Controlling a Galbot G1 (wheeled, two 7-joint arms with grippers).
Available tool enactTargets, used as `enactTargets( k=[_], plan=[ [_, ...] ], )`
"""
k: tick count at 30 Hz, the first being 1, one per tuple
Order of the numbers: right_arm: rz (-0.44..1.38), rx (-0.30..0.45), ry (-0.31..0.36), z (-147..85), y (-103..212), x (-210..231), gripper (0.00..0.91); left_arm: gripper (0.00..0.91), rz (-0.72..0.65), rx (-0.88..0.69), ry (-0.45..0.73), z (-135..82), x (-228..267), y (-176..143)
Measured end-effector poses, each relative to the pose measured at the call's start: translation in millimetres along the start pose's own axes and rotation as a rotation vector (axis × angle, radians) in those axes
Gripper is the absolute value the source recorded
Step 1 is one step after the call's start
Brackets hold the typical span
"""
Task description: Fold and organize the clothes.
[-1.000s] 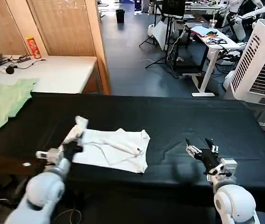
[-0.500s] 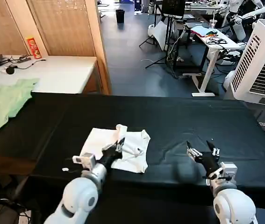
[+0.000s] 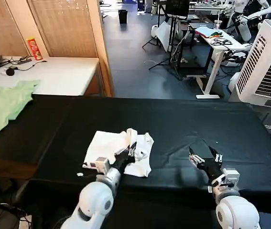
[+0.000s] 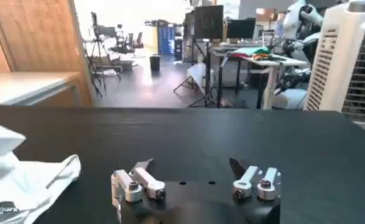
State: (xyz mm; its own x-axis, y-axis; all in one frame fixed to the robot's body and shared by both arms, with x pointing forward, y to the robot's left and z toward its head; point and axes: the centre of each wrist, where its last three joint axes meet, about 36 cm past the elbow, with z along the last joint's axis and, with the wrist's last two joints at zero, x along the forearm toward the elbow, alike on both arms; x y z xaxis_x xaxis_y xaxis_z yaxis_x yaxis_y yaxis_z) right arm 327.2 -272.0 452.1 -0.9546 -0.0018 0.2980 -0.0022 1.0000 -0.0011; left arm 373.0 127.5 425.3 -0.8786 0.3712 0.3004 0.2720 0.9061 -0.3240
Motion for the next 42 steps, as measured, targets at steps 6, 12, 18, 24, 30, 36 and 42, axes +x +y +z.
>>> enactTargets(
  k=[6, 12, 18, 24, 30, 36, 42],
  plan=[
    [-0.017, 0.01, 0.004, 3, 5, -6, 0.878, 0.878, 0.007, 0.031, -0.002, 13, -11, -12],
    [-0.093, 0.023, -0.014, 6, 13, -13, 0.878, 0.878, 0.078, 0.147, -0.011, 10, -19, -29],
    [-0.197, 0.041, -0.023, 7, 23, -20, 0.878, 0.878, 0.072, 0.049, -0.114, -9, -17, -14],
    [-0.258, 0.043, -0.027, 6, 39, -24, 0.878, 0.878, -0.028, -0.099, -0.164, -21, -13, 48],
    [-0.272, 0.035, -0.025, 11, 44, -21, 0.878, 0.878, -0.085, -0.059, -0.13, -27, -3, 111],
    [-0.274, 0.034, -0.028, 10, 45, -19, 0.878, 0.878, -0.122, 0.033, -0.129, -24, 3, 145],
    [-0.271, 0.033, -0.026, 10, 45, -17, 0.878, 0.878, -0.134, 0.182, -0.111, -19, 9, 164]
  ],
)
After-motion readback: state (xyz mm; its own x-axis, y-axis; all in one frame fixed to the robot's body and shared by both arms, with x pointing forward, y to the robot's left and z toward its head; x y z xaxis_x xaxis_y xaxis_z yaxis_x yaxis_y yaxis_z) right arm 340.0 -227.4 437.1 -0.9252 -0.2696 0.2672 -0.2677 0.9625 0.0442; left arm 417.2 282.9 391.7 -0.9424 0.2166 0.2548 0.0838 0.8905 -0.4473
